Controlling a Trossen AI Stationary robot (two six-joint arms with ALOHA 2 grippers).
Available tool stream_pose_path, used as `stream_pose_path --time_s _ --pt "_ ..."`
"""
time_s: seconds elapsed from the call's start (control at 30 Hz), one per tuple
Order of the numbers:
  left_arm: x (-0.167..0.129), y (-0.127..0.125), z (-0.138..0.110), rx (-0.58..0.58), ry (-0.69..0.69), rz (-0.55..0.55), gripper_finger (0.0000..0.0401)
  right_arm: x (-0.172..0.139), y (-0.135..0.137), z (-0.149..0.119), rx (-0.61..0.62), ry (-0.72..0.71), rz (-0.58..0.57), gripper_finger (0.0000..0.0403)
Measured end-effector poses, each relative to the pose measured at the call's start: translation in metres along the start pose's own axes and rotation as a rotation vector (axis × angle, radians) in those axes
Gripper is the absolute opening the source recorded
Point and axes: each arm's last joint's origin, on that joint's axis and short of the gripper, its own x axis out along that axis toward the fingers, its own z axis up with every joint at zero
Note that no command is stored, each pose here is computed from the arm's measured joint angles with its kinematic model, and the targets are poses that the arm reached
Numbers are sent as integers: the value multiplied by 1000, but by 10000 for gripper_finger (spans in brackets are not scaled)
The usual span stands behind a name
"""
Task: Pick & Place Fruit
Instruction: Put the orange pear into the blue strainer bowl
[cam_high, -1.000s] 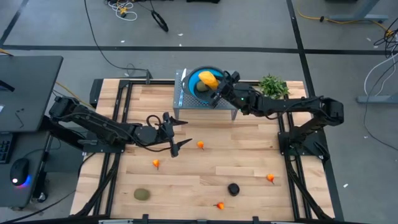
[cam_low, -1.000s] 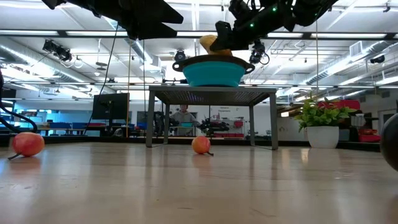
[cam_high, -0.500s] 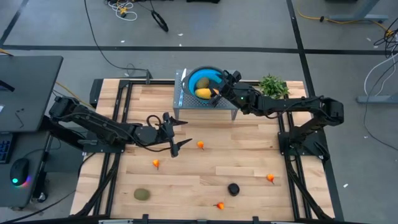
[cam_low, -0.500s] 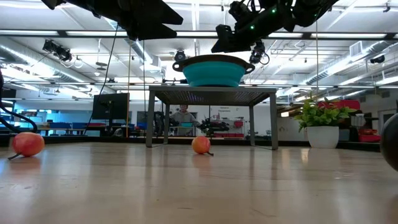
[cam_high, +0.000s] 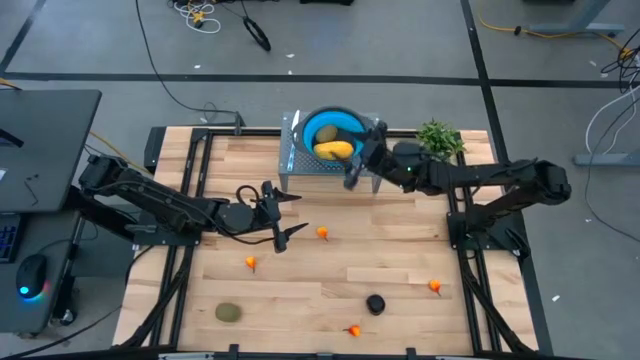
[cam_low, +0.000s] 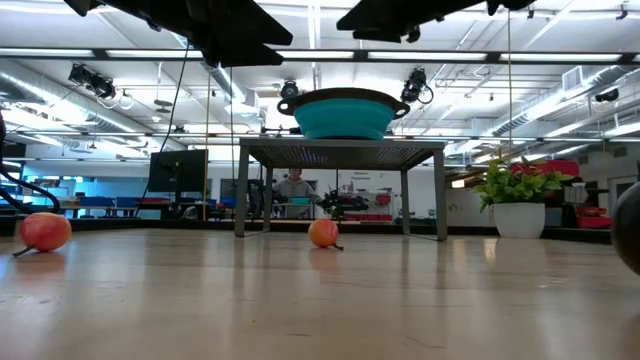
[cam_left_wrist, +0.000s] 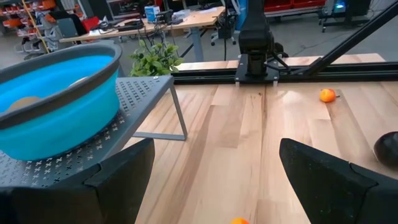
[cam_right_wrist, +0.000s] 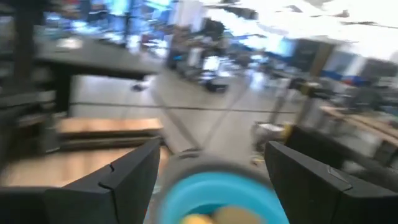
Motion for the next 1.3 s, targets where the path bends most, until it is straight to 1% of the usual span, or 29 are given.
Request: stream_pose_path --time_s 0.23,0.37,0.4,0.5,0.7,0.83,1.03,1.3 --pt "0 0 0 -3 0 0 357 -14 33 -10 50 129 250 299" --pt "0 0 0 -1 -1 0 357 -22 48 -11 80 164 369 299" --pt "0 0 0 -2 -1 0 357 -23 52 -12 92 175 384 299" --pt "0 0 0 -2 -2 0 357 -24 62 -18 120 210 407 299" --pt "0 1 0 -3 -1 23 357 -11 85 -43 107 293 425 299" --pt "0 1 0 -3 0 23 357 1 104 -64 104 339 433 299" --pt "0 1 -1 0 7 23 357 10 130 -97 77 424 465 299" --pt "0 1 -2 -1 19 23 357 12 136 -110 94 482 459 299"
